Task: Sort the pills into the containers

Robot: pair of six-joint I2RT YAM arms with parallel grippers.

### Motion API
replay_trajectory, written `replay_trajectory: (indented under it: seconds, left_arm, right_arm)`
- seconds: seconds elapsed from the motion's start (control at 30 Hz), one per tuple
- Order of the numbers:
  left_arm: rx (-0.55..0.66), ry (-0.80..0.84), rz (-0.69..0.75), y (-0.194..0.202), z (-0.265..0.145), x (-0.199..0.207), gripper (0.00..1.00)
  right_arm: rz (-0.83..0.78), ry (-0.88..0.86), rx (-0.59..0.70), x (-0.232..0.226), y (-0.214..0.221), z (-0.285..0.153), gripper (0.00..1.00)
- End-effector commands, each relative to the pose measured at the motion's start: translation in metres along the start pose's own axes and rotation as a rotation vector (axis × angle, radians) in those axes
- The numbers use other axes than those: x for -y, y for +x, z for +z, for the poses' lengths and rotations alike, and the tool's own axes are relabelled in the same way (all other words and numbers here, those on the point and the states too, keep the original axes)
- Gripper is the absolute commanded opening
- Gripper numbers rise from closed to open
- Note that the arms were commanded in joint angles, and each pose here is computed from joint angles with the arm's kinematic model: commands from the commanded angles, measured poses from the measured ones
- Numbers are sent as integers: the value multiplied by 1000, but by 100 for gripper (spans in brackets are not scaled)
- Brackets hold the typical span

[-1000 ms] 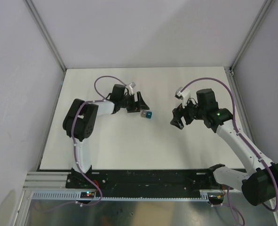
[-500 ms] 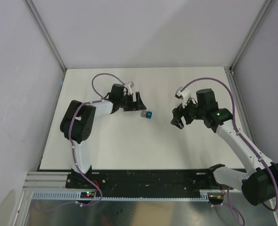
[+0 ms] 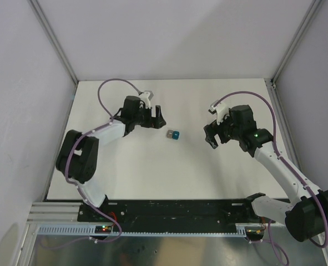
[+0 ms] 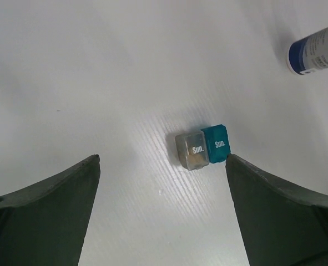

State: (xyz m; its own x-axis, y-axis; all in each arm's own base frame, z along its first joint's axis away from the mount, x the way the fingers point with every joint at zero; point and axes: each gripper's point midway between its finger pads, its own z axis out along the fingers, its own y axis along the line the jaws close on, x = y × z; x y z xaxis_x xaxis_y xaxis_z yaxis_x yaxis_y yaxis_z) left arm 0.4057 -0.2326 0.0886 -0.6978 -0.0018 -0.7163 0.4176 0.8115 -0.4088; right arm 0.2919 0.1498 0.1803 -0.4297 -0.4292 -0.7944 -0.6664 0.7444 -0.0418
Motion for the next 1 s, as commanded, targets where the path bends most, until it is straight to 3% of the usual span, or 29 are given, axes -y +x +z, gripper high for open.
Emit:
replay_trajectory:
  seconds: [0.0,0.67,0.97]
  left_arm:
    - [121,-81,143,-32,-32,-4,99]
    - [334,-295,394,-60,-139,-9,100]
    - [406,-485,516,-57,-194,-29,100]
  right_arm:
    - [-3,110,57,19,-14,-4,97]
    - [26,298,49,62,-8,-13,100]
    - [81,436,30,93,-1,-21,100]
